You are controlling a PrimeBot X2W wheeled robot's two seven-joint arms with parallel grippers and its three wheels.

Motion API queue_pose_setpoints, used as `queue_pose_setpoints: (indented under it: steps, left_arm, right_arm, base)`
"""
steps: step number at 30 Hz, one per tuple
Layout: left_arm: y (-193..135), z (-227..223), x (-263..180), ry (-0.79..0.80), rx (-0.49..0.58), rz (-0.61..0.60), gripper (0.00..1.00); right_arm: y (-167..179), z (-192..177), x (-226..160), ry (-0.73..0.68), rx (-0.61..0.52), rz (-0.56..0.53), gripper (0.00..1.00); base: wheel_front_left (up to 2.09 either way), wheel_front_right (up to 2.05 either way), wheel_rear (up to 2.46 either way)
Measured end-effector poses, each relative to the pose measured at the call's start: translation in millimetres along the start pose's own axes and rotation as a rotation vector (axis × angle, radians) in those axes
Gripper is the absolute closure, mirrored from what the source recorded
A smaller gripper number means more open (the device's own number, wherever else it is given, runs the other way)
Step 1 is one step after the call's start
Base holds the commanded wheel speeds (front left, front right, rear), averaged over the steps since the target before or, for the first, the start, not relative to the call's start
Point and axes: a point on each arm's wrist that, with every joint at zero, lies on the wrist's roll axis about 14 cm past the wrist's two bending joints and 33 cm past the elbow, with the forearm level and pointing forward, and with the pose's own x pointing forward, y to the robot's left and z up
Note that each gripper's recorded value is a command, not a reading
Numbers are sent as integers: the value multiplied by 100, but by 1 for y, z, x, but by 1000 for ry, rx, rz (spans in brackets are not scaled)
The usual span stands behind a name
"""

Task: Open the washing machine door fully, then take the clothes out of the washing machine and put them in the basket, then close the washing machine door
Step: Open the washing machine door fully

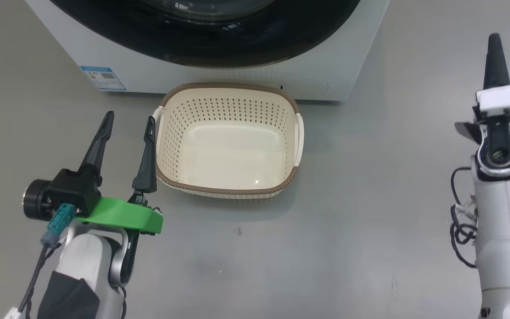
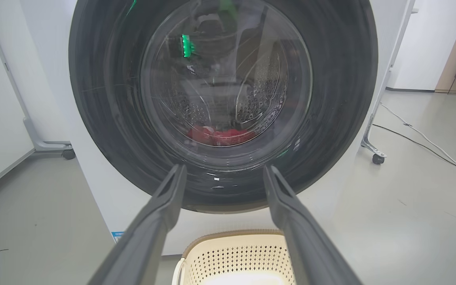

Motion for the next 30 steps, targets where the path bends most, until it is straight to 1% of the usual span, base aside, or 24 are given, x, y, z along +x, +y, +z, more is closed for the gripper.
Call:
queue_pose_setpoints:
  steps: [5,11,17,22,28,30]
  left_arm:
    - [1,-6,12,5,2,-11,0]
    - [6,-15,22,18,6,-8,0]
    - [13,-21,28,26,13,1,0]
    - [21,-26,29,36,22,20,0]
    - [27,-31,29,51,31,32,0]
    - [30,-34,28,59,34,38,0]
  right_arm:
    - [10,-5,32,49,157,34,100]
    - [36,-22,66,154,270,117,100]
    - [49,-30,93,252,254,178,100]
    - [62,-52,108,358,241,221,100]
    - [65,-68,123,439,222,225,100]
    - [66,-75,126,466,241,222,100]
  base:
    - [0,0,0]
    - [0,0,0]
    - [0,0,0]
    - [0,0,0]
    - [0,0,0]
    - [0,0,0]
